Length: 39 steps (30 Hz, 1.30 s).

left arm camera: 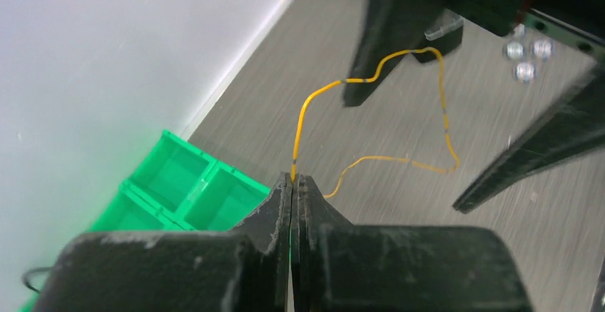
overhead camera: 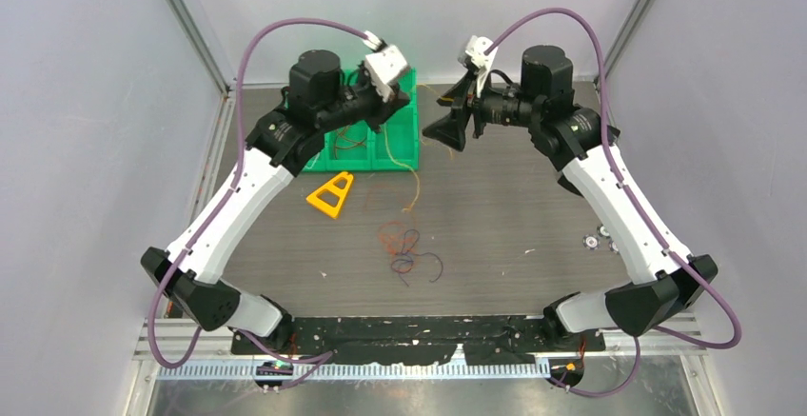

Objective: Untangle the cables

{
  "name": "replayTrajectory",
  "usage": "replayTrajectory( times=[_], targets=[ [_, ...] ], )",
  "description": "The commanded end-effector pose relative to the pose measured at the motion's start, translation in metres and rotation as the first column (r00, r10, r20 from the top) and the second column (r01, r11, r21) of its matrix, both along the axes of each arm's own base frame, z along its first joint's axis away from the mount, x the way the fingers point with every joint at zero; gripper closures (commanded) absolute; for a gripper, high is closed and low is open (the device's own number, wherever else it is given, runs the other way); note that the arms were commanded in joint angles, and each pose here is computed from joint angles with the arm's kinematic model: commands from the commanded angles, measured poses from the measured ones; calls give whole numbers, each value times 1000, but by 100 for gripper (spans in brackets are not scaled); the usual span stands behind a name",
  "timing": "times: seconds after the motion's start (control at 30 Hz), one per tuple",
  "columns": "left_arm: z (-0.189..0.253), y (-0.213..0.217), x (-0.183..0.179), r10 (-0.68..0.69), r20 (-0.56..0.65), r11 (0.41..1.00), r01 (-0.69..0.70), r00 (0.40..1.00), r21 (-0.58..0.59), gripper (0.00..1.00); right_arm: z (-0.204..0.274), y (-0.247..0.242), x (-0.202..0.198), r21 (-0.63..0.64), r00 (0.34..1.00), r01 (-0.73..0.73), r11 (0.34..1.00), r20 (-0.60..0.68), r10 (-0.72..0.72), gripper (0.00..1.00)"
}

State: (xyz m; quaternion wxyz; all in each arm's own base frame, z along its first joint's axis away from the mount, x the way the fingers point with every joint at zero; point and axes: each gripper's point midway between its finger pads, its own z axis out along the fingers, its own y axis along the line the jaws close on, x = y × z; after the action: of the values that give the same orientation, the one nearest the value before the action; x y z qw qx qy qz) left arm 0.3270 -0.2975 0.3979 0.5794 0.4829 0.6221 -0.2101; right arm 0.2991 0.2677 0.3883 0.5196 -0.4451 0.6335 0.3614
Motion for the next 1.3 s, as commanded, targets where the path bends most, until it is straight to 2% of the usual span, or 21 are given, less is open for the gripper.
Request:
replayTrajectory(
  times=[0.0, 0.07, 0.2, 0.53, 0.6, 0.63, 0.67, 0.7, 0.73, 0.77, 0.83, 1.03, 1.1, 1.27],
  targets=[
    [64, 10, 2, 89, -154, 889, -148, 984, -433, 100, 39, 3, 18, 120, 992, 78, 990, 90, -90, 12],
    [70, 10, 3, 91, -169, 856, -164, 981, -491, 100, 43, 9, 19, 147, 991, 75, 986, 97, -90, 6],
    [77, 10, 7, 106, -202, 816, -201, 974, -543, 100, 50, 27, 23, 166, 990, 57, 985, 117, -77, 2],
    [97, 13, 12, 82, -251, 719, -231, 965, -655, 100, 29, 63, 29, 134, 996, 15, 991, 90, -27, 4],
    [101, 17, 14, 78, -271, 693, -247, 959, -677, 100, 23, 63, 32, 124, 995, 35, 992, 85, -46, 19],
    [103, 22, 17, 83, -282, 675, -262, 956, -690, 100, 18, 63, 34, 117, 995, 45, 992, 79, -55, 34],
    [107, 27, 19, 83, -296, 652, -277, 951, -706, 100, 19, 60, 36, 116, 993, 68, 991, 84, -78, 43],
    [109, 33, 22, 86, -309, 631, -292, 947, -719, 100, 14, 58, 38, 110, 993, 78, 991, 82, -88, 59],
    [111, 38, 24, 85, -324, 610, -306, 942, -731, 100, 18, 54, 37, 115, 991, 90, 989, 90, -101, 67],
    [111, 43, 26, 83, -335, 597, -316, 938, -737, 100, 14, 51, 38, 116, 991, 100, 988, 82, -110, 81],
    [111, 49, 25, 66, -348, 589, -318, 935, -743, 100, 20, 45, 37, 142, 990, 104, 984, 83, -117, 93],
    [70, 62, 18, 21, -435, 615, -355, 900, -705, 100, 60, 24, 35, 253, 985, 115, 961, 95, -143, 95],
    [44, 62, 13, 2, -472, 649, -360, 881, -670, 100, 74, 19, 35, 286, 984, 113, 952, 100, -147, 95],
    [-14, 47, -16, -96, -530, 784, -264, 843, -562, 100, 89, 18, 27, 305, 987, 81, 949, 110, -119, 95]
  ],
)
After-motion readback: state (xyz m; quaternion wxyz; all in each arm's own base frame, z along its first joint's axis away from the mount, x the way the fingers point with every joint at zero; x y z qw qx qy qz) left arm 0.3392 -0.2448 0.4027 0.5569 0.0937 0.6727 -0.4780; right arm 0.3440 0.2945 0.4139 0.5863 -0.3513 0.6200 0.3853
